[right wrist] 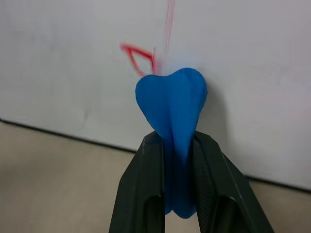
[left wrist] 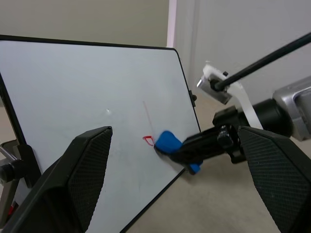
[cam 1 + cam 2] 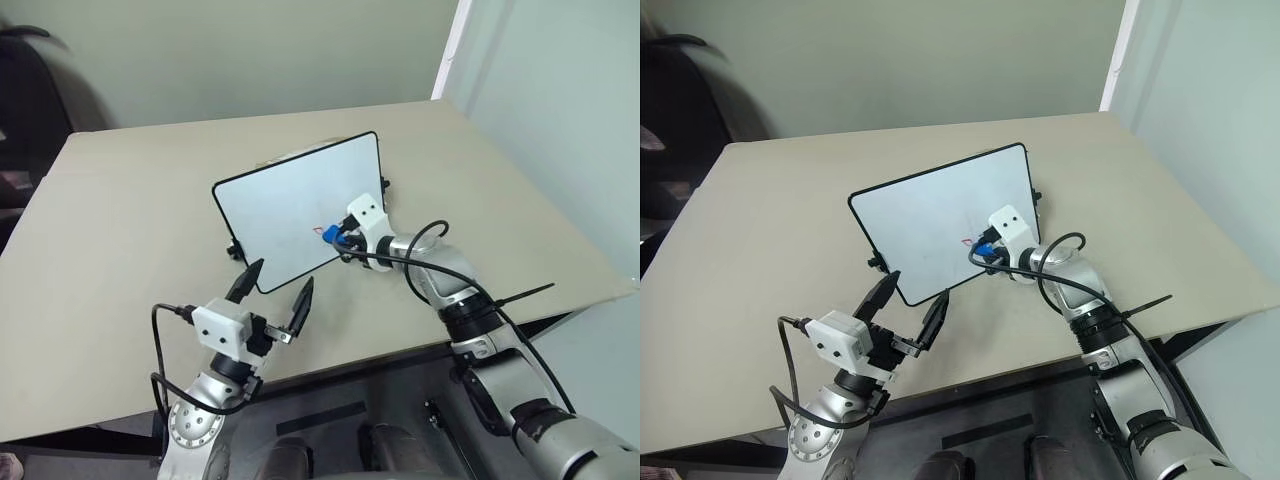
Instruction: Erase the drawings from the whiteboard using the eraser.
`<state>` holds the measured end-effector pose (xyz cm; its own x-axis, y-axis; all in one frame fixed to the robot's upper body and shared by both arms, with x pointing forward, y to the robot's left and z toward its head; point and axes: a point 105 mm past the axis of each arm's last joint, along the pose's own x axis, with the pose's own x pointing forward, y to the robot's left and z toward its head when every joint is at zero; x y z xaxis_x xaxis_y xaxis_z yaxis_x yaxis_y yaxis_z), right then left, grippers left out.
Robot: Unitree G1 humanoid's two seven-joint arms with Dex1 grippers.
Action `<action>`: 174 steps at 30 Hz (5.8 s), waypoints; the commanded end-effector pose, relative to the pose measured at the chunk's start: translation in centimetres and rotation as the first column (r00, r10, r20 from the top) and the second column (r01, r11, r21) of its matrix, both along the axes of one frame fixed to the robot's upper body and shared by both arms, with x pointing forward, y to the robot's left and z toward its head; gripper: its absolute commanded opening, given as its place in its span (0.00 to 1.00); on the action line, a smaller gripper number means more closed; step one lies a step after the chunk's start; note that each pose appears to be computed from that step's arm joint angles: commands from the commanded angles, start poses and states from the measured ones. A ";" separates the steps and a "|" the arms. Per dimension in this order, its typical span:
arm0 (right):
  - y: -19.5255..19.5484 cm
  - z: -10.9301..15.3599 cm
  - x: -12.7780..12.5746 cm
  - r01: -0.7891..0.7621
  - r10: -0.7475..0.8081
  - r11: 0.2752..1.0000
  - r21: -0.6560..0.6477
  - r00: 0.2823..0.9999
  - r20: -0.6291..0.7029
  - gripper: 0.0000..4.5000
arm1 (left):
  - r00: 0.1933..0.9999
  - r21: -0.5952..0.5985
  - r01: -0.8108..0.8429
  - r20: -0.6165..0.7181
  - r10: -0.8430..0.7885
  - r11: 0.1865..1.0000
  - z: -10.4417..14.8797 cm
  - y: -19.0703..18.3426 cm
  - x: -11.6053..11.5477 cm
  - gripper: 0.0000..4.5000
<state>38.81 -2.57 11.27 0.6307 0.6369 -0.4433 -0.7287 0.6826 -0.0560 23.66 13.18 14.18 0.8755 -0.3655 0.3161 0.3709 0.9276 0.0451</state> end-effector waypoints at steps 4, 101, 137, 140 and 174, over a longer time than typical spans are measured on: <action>0.7 2.9 0.4 -0.012 0.010 1.000 0.026 0.997 0.080 0.11 | 0.998 0.000 0.001 0.057 -0.001 1.000 1.5 0.2 -0.5 1.00; 1.0 0.8 0.5 0.076 -0.075 0.996 -0.045 0.997 0.031 0.11 | 0.998 0.008 -0.001 0.066 0.001 1.000 2.0 0.4 -0.6 1.00; 2.7 -0.2 -0.7 0.005 -0.005 0.996 -0.093 1.000 -0.004 0.11 | 0.997 0.011 -0.009 0.072 0.008 1.000 2.1 0.7 -0.3 1.00; 1.7 -1.1 -0.1 0.041 -0.043 0.993 -0.108 0.999 -0.020 0.11 | 0.997 0.013 -0.008 0.073 0.007 1.000 2.2 0.7 -0.3 1.00; 1.9 0.0 0.3 0.019 -0.018 0.995 -0.095 1.000 0.006 0.11 | 0.996 0.002 -0.017 0.082 0.017 1.000 2.4 0.9 -0.4 1.00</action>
<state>38.69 -1.11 9.53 0.6181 0.5682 -0.5432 -0.7129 0.6963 -0.0829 23.72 14.05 15.08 0.8735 -0.3584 0.3295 0.3562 0.9318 0.0693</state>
